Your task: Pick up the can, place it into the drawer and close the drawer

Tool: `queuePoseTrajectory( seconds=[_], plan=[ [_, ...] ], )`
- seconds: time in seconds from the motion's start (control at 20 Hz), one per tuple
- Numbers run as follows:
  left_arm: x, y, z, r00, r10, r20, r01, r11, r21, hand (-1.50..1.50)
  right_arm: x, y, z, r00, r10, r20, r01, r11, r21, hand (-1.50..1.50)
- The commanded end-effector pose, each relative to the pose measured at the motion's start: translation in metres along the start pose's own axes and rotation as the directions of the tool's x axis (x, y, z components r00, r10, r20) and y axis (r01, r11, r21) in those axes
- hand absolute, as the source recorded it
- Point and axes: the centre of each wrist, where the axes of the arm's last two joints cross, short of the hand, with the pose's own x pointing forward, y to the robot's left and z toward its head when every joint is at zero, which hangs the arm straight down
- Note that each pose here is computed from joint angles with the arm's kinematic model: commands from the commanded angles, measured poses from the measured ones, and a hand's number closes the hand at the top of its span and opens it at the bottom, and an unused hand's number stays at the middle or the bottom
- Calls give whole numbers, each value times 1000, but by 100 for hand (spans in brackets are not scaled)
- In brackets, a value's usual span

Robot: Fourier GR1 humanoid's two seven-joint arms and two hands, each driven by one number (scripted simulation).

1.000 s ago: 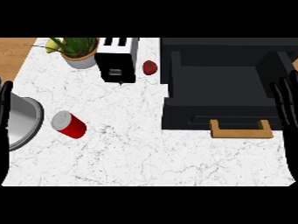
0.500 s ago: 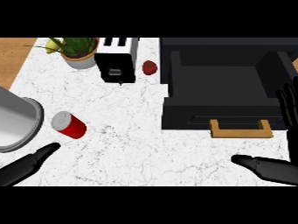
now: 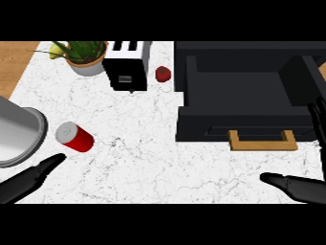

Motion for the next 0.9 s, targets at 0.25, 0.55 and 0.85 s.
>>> queuePoseTrajectory(
  seconds=[0.25, 0.55, 0.85],
  plan=[
    [-45, -19, -23, 997, -10, -70, 11, 1000, 7, -150, -8, -22, 21, 1000, 1, 17, 0, 1000, -18, -150],
    [-78, -43, -22, 992, -55, -114, 55, 998, -1, -150, -13, -36, 13, 1000, 13, 18, -13, 1000, -3, -150],
    [-128, -33, -5, 987, -74, -143, 77, 997, 13, -150, 2, -26, 20, 999, 15, 30, -15, 1000, -5, -150]
  ],
)
